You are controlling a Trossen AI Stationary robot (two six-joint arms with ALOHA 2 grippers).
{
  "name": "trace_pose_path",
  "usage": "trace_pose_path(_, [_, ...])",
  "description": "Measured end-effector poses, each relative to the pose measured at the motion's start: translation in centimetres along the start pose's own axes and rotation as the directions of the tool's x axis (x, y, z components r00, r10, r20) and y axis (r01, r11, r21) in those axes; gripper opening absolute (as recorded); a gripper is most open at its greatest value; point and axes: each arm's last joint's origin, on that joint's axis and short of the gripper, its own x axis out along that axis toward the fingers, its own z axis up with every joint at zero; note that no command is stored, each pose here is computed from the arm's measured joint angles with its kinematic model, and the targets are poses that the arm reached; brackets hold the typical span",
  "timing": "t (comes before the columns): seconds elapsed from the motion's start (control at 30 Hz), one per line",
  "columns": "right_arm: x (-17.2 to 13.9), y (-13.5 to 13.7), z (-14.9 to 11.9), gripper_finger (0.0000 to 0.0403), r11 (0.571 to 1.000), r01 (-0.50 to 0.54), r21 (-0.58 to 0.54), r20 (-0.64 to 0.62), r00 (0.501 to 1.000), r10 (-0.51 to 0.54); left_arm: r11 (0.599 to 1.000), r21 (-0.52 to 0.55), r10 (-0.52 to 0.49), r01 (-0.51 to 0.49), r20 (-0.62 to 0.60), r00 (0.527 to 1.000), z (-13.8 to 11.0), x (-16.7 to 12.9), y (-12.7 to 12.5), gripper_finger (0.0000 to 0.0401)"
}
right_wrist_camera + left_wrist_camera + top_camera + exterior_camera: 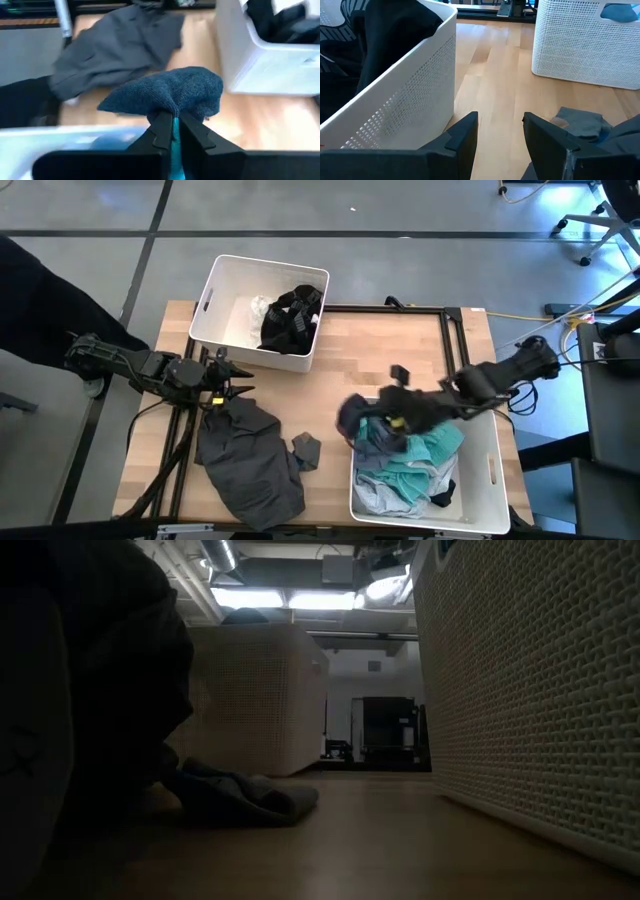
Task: Sort clothes
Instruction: Put the purple black sock into the bottom white bin
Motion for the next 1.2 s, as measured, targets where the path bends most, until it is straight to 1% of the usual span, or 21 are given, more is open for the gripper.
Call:
trace_pose_path(0.1, [-1.5,1.0,-1.2,0.0026,0.998,-0.044,0.047,-0.043,0.998,0.046,1.0,0.0,0.0,0.0,0.0,1.0,0.0,0.0,0.0,0.0147])
trace_pose_path(0.2, [-2.4,2.0,-2.6,0.0026,0.995,-0.042,0.091,-0.115,0.992,0.053,1.0,0.0,0.0,0.0,0.0,1.0,0.0,0.0,0.0,0.0147])
trace_pose_path(0.3, [-3.1,2.7,-4.1,0.0026,0.99,0.005,0.141,-0.176,0.984,0.02,1.0,0.0,0.0,0.0,0.0,1.0,0.0,0.0,0.0,0.0147])
trace_pose_path(0.37, [-3.1,2.9,-5.3,0.0026,0.983,0.067,0.173,-0.21,0.977,-0.029,1.0,0.0,0.0,0.0,0.0,1.0,0.0,0.0,0.0,0.0147])
trace_pose_path(0.5, [-2.2,3.2,-7.7,0.0026,0.959,0.181,0.217,-0.293,0.949,-0.113,1.0,-0.012,0.0,0.0,0.0,1.0,0.0,0.0,0.0,0.0147])
trace_pose_path(0.67, [-0.1,3.1,-10.4,0.0026,0.956,0.237,0.172,-0.409,0.9,-0.149,1.0,-0.014,0.0,0.0,0.0,1.0,0.0,0.0,0.0,0.0147])
trace_pose_path(0.73, [0.7,2.7,-11.0,0.0026,0.949,0.273,0.154,-0.425,0.886,-0.186,1.0,-0.015,0.0,0.0,0.0,1.0,0.0,0.0,0.0,0.0147])
trace_pose_path(0.83, [1.6,2.2,-11.3,0.0029,0.939,0.305,0.155,-0.434,0.875,-0.213,1.0,-0.015,0.0,0.0,0.0,1.0,0.0,0.0,0.0,0.0147])
trace_pose_path(0.9, [1.8,1.9,-11.1,0.0041,0.934,0.316,0.168,-0.443,0.871,-0.215,1.0,-0.015,0.0,0.0,0.0,1.0,0.0,0.0,0.0,0.0147])
trace_pose_path(0.97, [2.0,1.6,-11.0,0.0063,0.93,0.32,0.181,-0.456,0.865,-0.209,1.0,-0.015,0.0,0.0,0.0,1.0,0.0,0.0,0.0,0.0147])
trace_pose_path(1.1, [2.1,1.5,-10.9,0.0122,0.935,0.308,0.174,-0.472,0.86,-0.195,1.0,-0.01,0.0,0.0,0.0,1.0,0.0,0.0,0.0,0.0147])
trace_pose_path(1.2, [1.7,1.6,-10.3,0.0169,0.94,0.284,0.192,-0.466,0.869,-0.167,1.0,-0.01,0.0,0.0,0.0,1.0,0.0,0.0,0.0,0.0147])
